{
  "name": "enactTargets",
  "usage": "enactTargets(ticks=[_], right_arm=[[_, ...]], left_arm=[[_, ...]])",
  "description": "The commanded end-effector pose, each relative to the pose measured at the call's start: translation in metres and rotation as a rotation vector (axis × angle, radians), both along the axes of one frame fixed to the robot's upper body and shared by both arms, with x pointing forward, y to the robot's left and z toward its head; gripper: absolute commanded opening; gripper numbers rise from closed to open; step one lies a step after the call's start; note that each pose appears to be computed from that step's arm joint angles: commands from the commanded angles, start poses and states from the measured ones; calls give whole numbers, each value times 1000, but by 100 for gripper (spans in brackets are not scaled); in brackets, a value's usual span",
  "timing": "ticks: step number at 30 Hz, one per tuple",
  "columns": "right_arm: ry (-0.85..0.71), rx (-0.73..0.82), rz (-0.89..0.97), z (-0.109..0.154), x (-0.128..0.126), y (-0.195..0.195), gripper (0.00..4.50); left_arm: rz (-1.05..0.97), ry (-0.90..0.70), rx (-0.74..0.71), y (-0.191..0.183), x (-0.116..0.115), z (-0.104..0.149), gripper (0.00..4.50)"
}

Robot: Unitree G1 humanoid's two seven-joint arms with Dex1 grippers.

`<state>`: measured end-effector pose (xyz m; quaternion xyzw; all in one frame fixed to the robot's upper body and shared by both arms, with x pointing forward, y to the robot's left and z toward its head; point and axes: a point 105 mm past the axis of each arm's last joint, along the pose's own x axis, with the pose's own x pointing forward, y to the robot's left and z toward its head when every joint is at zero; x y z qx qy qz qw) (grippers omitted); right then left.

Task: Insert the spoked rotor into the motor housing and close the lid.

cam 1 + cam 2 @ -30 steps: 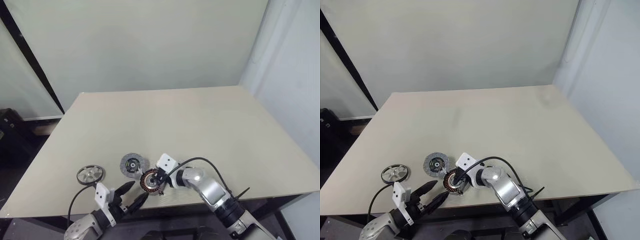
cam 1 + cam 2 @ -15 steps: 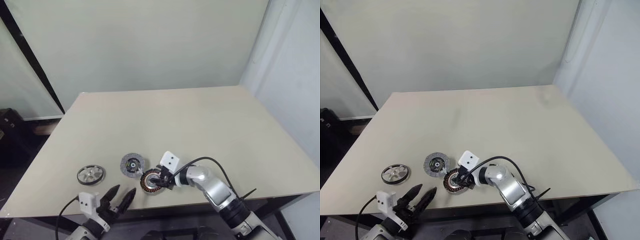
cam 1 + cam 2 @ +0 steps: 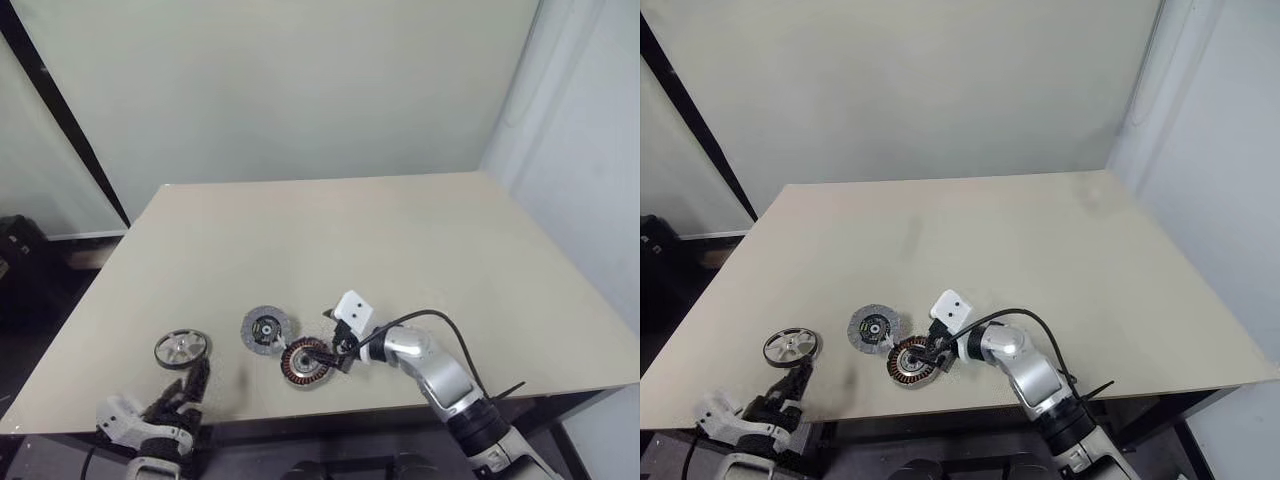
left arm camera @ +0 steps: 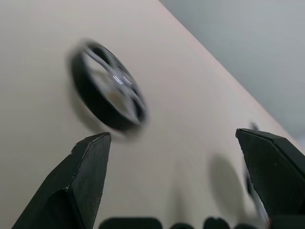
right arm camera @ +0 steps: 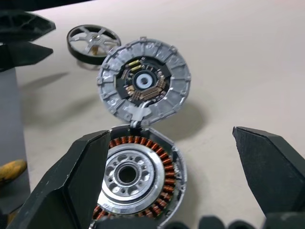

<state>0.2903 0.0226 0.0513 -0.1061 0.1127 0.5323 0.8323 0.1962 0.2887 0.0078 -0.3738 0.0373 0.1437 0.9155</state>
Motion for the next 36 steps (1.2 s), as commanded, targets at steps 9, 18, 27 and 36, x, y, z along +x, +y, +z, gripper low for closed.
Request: enactTargets(ticks=[9,18,27,36], right_arm=[[-70,50,-31,18,4,-6,449],[-72,51,-31,19,1,-9,449],[-66,40,-38,17,0,-15,450],[-51,22,-11,12,-4,-17,450]], left_arm=[[91,28,12,23,16,2,450],[63,90,-20,20,38,-9,450],[69,88,-30,20,44,-9,356],[50,30,-20,21,43,2,31]])
